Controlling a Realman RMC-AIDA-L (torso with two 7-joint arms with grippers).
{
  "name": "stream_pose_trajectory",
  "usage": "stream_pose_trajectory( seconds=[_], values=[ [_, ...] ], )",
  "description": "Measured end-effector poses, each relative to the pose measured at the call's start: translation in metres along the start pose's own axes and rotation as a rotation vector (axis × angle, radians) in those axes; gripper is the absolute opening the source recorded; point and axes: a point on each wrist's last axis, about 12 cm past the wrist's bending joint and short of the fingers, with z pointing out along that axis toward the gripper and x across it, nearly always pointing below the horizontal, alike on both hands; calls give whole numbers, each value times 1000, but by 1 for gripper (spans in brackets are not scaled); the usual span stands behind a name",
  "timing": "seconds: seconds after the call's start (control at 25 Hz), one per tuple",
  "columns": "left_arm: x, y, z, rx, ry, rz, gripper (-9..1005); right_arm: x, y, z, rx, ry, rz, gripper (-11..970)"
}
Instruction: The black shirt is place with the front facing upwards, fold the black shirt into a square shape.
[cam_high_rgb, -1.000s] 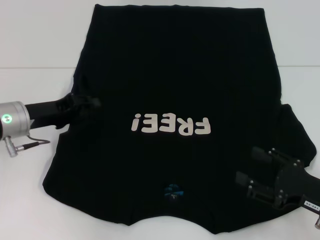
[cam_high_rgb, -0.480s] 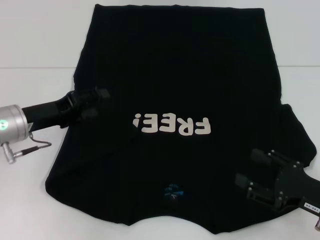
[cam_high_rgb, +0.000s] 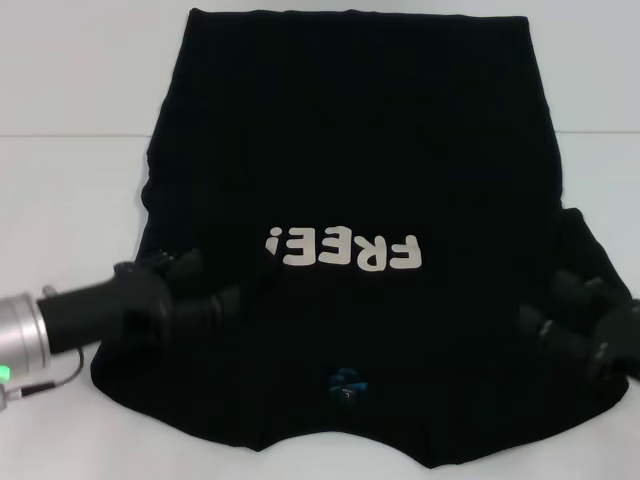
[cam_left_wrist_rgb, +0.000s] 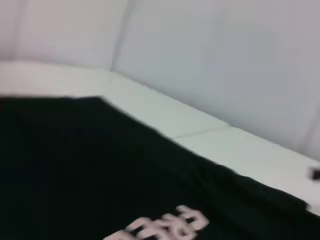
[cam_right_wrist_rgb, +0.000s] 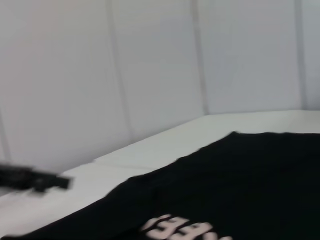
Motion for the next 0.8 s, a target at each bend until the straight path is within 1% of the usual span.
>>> stream_pose_trajectory(
  seconds=[0.04, 0.12, 0.2, 0.36, 0.44, 0.52, 0.68, 0.8],
  values=[
    [3, -7, -3, 21, -17, 66, 853, -3, -5, -3, 19, -3, 24, 754],
    [7, -17, -7, 49, -54, 151, 854, -12, -17, -13, 57, 3, 84, 753],
    [8, -23, -11, 59, -85, 188, 855, -23, -27, -24, 86, 20, 158, 753],
    [9, -26, -14, 66, -97, 198, 856, -49, -49, -49, 163, 93, 323, 751],
    [10, -27, -14, 69, -99, 198, 857, -64, -56, -60, 197, 152, 421, 751],
    [11, -27, -14, 68, -100, 198, 857, -80, -61, -67, 215, 209, 527, 750],
    [12, -28, -15, 67, -100, 202, 857, -106, -66, -71, 231, 325, 733, 749],
    [12, -28, -16, 63, -99, 219, 858, -112, -72, -66, 239, 429, 840, 748]
  ],
)
